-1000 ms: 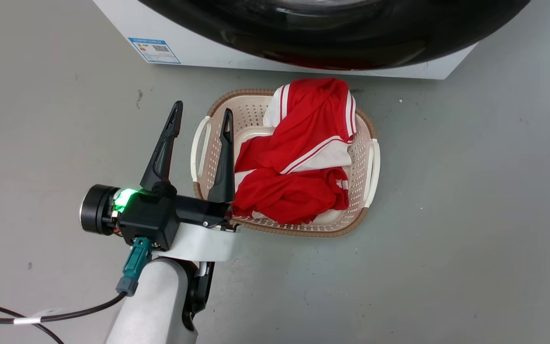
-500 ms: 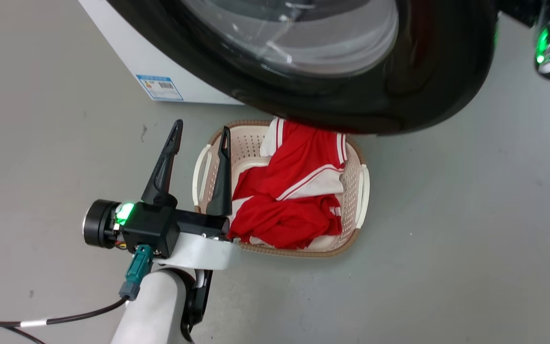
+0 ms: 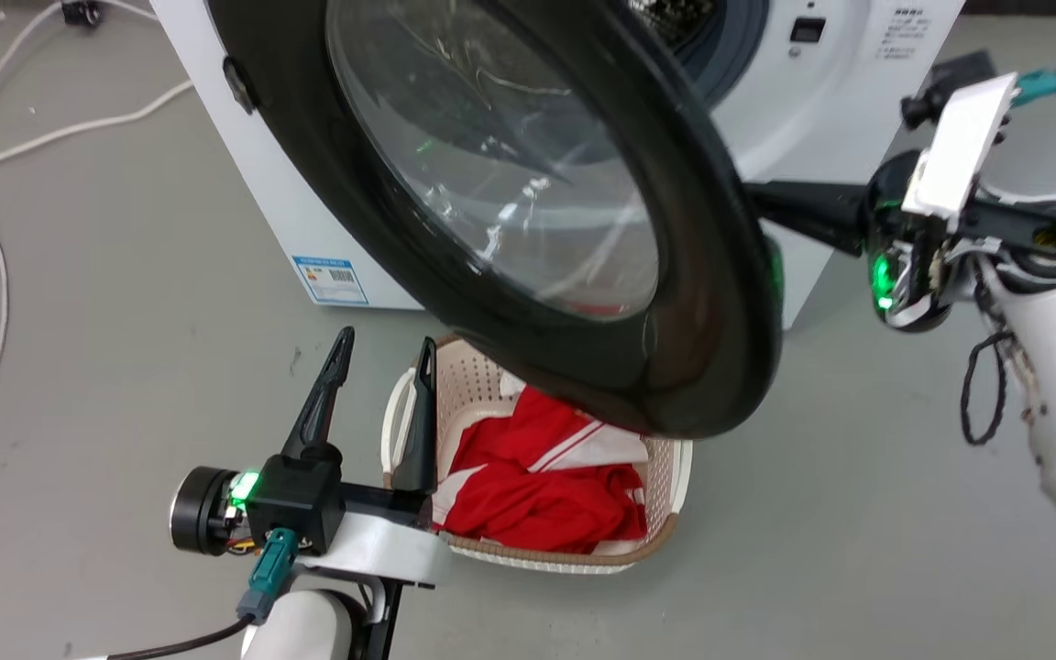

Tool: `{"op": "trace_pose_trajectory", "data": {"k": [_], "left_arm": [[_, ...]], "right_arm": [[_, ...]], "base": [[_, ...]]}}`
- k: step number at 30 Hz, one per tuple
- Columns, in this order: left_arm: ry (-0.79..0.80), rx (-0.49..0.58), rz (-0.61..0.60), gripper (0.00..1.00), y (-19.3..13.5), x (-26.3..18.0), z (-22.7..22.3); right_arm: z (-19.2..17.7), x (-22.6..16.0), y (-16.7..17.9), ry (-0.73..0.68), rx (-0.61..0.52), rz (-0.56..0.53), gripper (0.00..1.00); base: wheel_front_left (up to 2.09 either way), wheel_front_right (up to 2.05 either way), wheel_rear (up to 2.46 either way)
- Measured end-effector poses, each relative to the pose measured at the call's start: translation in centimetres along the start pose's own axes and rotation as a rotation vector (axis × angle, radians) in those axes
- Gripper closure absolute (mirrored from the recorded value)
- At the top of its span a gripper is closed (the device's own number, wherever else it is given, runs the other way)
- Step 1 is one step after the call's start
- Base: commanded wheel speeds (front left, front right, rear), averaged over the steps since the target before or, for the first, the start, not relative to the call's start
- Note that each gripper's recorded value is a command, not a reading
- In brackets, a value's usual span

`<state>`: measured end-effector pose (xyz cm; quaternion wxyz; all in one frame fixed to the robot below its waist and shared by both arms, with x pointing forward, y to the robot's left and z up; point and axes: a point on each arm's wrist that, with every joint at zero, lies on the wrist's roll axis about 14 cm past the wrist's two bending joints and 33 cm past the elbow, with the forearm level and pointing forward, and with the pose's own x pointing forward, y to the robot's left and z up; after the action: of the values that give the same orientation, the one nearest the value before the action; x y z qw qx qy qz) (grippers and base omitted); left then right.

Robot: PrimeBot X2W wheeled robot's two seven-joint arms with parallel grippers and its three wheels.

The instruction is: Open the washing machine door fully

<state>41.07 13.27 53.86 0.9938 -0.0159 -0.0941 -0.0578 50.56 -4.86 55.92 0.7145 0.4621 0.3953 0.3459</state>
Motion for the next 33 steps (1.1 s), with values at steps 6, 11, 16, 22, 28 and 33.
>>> {"op": "trace_pose_trajectory", "data": {"k": [6,11,16,22,28,33], "left_arm": [[-0.015,0.006,0.018,0.0,0.5,-2.4,1.3],[-0.032,0.012,0.03,0.0,0.8,-3.2,2.1],[-0.038,0.014,0.037,0.0,1.0,-3.7,2.3],[-0.04,0.014,0.039,0.0,1.0,-3.7,2.4],[-0.04,0.008,0.036,0.0,0.8,-3.4,2.3],[-0.045,0.006,0.036,0.0,0.8,-3.3,2.5]], "right_arm": [[-5.2,0.6,2.1,0.079,0.0,0.06,1.0],[-8.0,1.4,3.3,0.134,-0.015,0.087,1.0],[-9.8,2.1,4.0,0.171,-0.017,0.115,1.0],[-10.5,2.5,4.0,0.165,-0.005,0.129,1.0],[-9.8,1.7,4.1,0.065,0.037,0.173,1.0],[-5.5,-0.8,4.7,-0.211,0.032,0.215,1.0]], "base": [[0.0,0.0,0.0],[0.0,0.0,0.0],[0.0,0.0,0.0],[0.0,0.0,0.0],[0.0,0.0,0.0],[0.0,0.0,0.0]]}}
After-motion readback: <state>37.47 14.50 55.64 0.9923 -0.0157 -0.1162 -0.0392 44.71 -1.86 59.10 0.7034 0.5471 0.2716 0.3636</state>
